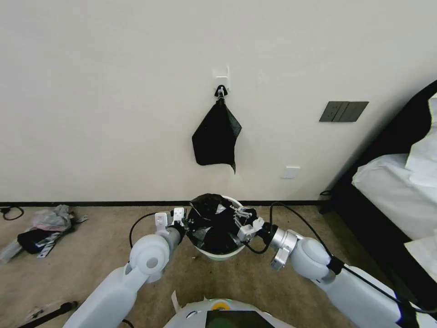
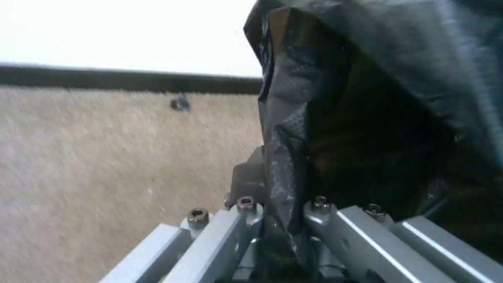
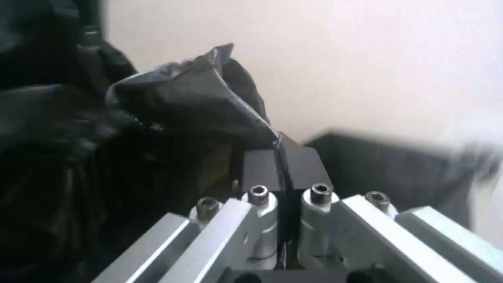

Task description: Place a trash bag onto the trash bin.

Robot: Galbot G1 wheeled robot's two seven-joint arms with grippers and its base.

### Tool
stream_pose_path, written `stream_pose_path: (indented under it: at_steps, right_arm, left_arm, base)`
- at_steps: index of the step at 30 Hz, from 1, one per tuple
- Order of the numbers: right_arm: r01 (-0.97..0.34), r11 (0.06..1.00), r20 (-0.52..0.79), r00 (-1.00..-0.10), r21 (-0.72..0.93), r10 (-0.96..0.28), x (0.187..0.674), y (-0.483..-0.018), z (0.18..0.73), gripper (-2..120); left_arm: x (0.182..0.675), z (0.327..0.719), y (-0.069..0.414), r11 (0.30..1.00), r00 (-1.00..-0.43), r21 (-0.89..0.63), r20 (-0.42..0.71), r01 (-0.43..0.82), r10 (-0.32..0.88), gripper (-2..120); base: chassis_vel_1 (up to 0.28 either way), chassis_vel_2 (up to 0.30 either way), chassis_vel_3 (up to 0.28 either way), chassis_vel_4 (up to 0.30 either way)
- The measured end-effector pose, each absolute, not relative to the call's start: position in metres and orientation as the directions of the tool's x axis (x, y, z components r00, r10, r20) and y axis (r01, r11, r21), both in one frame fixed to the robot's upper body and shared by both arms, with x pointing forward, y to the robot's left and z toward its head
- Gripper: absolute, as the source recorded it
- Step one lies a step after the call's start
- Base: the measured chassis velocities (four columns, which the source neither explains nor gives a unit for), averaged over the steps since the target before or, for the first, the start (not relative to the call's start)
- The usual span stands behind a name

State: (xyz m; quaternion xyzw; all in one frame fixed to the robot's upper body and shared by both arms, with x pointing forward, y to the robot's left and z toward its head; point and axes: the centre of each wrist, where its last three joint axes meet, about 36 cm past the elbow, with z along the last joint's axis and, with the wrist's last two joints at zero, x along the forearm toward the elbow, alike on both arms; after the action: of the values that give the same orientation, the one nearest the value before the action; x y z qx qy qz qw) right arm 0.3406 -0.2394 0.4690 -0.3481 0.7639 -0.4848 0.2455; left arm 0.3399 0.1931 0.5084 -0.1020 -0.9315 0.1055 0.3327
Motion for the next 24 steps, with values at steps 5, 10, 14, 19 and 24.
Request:
stream_pose_path:
  at_steps: [5, 10, 14, 19, 24]
  right_arm:
    - [-0.428, 0.486, -0.022, -0.733, -0.762, -0.68, 0.34, -0.235, 0.474, 0]
    - [-0.471, 0.646, 0.009, -0.812, -0.601, -0.584, 0.355, -0.237, 0.482, 0]
    - [-0.47, 0.71, 0.048, -0.849, -0.524, -0.526, 0.369, -0.242, 0.484, 0]
    - [-0.462, 0.753, 0.112, -0.877, -0.468, -0.468, 0.381, -0.252, 0.484, 0]
    - [-0.467, 0.76, 0.177, -0.882, -0.452, -0.437, 0.384, -0.259, 0.481, 0]
  left_arm:
    - [0.332, 0.508, 0.193, 0.96, -0.79, -0.216, 0.55, 0.179, 0.271, 1]
    - [0.321, 0.506, 0.194, 0.951, -0.817, -0.164, 0.487, 0.261, 0.308, 1]
    - [0.312, 0.505, 0.196, 0.936, -0.831, -0.108, 0.433, 0.336, 0.349, 1]
    - [0.305, 0.502, 0.198, 0.922, -0.839, -0.06, 0.395, 0.383, 0.375, 1]
    - [0.303, 0.5, 0.2, 0.916, -0.847, -0.038, 0.368, 0.398, 0.384, 1]
  base:
    - [0.0, 0.0, 0.0, 0.0]
    - [0.0, 0.0, 0.0, 0.0]
    - [0.0, 0.0, 0.0, 0.0]
    - [0.0, 0.0, 0.0, 0.0]
    - [0.0, 0.0, 0.0, 0.0]
